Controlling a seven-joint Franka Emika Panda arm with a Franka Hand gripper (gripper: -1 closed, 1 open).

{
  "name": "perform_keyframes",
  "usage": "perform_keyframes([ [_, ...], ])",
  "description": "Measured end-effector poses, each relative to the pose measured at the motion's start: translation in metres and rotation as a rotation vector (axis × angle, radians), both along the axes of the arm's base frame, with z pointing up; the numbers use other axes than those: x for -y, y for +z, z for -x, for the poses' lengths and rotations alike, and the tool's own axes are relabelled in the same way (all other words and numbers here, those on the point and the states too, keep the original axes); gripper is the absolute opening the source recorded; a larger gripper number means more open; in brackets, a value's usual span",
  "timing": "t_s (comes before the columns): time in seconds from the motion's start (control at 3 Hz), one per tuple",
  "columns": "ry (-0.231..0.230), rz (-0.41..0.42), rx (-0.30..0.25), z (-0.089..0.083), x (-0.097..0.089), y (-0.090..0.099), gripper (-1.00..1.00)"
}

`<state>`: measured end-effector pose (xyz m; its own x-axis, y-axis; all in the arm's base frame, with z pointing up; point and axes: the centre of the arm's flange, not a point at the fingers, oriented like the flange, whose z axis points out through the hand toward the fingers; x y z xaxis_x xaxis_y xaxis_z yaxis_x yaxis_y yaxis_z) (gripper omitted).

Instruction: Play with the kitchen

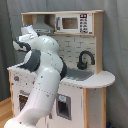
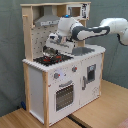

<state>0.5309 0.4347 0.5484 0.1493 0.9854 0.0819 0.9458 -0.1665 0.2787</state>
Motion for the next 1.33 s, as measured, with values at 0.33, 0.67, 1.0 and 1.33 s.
perform_keyframes([
  [0.33,0.003,-0.009,-0.009,-0.003,-0.013,0.005,-1.00],
  [0.67,0.009,-0.017,-0.019,-0.001,-0.027,0.011,-1.00],
  [1.0,0.024,-0.043,-0.067,0.001,-0.045,-0.001,-1.00],
  [1.33,-0.029,-0.026,-0.106,0.000,-0.044,0.000,-1.00],
])
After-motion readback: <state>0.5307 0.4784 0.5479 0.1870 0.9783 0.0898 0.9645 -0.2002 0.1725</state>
